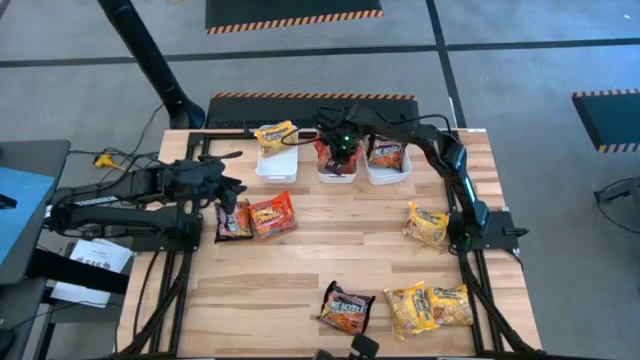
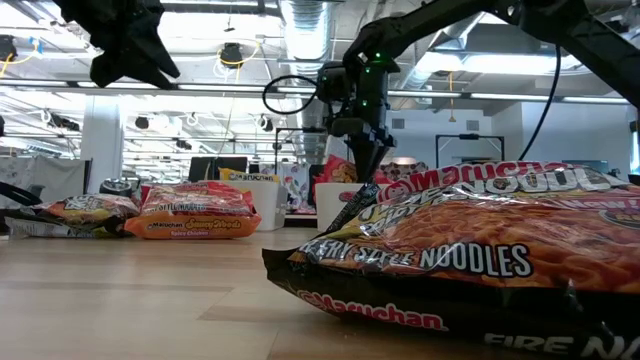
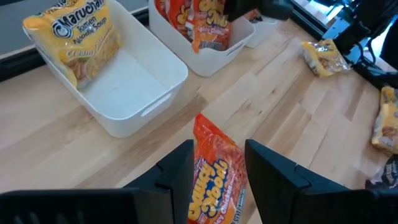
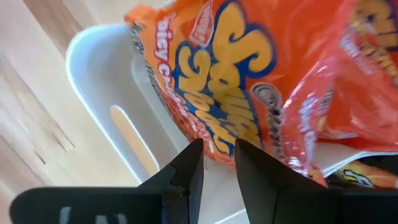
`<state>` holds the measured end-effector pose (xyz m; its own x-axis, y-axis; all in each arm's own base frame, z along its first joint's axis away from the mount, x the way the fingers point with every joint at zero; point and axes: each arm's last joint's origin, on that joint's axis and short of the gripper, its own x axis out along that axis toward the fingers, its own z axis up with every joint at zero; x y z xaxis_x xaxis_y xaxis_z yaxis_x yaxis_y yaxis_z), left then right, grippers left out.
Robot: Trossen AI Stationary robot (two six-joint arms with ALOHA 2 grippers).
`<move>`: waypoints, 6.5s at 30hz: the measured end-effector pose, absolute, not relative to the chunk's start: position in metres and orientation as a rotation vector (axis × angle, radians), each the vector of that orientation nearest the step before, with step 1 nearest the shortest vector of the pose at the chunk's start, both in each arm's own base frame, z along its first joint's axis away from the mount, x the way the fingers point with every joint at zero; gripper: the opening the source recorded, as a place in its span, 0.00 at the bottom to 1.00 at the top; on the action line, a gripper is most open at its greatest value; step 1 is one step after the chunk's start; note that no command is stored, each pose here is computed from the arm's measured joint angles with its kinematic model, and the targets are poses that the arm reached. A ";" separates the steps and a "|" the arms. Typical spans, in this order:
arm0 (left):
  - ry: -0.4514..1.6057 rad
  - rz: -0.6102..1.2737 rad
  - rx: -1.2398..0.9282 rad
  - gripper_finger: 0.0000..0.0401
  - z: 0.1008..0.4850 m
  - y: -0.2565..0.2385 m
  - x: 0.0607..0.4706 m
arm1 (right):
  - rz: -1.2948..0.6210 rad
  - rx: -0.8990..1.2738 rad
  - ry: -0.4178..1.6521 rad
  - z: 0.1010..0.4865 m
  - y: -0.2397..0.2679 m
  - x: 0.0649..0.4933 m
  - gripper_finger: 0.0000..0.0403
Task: Sort Maruchan noodles
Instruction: Put the orange noodle pack into the middle white bin, then put the black noodle pack into the right white bin
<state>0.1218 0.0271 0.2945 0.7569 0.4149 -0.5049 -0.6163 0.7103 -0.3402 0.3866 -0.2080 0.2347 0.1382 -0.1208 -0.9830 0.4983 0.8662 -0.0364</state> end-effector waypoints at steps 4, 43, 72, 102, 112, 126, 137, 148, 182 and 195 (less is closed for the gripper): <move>0.420 0.593 -0.520 0.32 0.294 0.027 0.121 | -0.456 0.332 1.353 0.238 -0.210 0.386 0.29; 0.847 0.726 -0.992 0.44 0.256 0.028 0.120 | -0.428 0.360 1.444 0.237 -0.203 0.379 0.29; 1.262 0.940 -0.933 0.44 0.192 0.035 0.181 | -0.419 0.353 1.452 0.237 -0.199 0.381 0.29; 1.459 0.839 -0.852 0.02 0.157 0.050 0.193 | -0.390 0.327 1.459 0.237 -0.185 0.387 0.29; 1.406 0.761 -0.788 0.00 0.190 0.039 0.176 | -0.387 0.333 1.467 0.237 -0.185 0.386 0.29; 1.351 0.410 -0.751 0.00 0.215 0.013 0.165 | -0.287 0.421 1.439 0.237 -0.181 0.388 0.29; 1.474 0.345 -0.682 0.00 0.175 -0.019 0.189 | -0.283 0.430 1.451 0.237 -0.174 0.390 0.29; 1.449 0.207 -0.534 0.00 0.166 -0.037 0.200 | -0.258 0.408 1.461 0.237 -0.162 0.395 0.29; 1.117 -0.576 0.090 0.00 0.171 -0.116 0.208 | -0.159 0.748 1.592 0.265 0.031 0.408 0.29; 1.142 -0.507 0.023 0.00 0.152 -0.123 0.223 | -0.023 0.837 1.311 0.309 0.112 0.404 0.29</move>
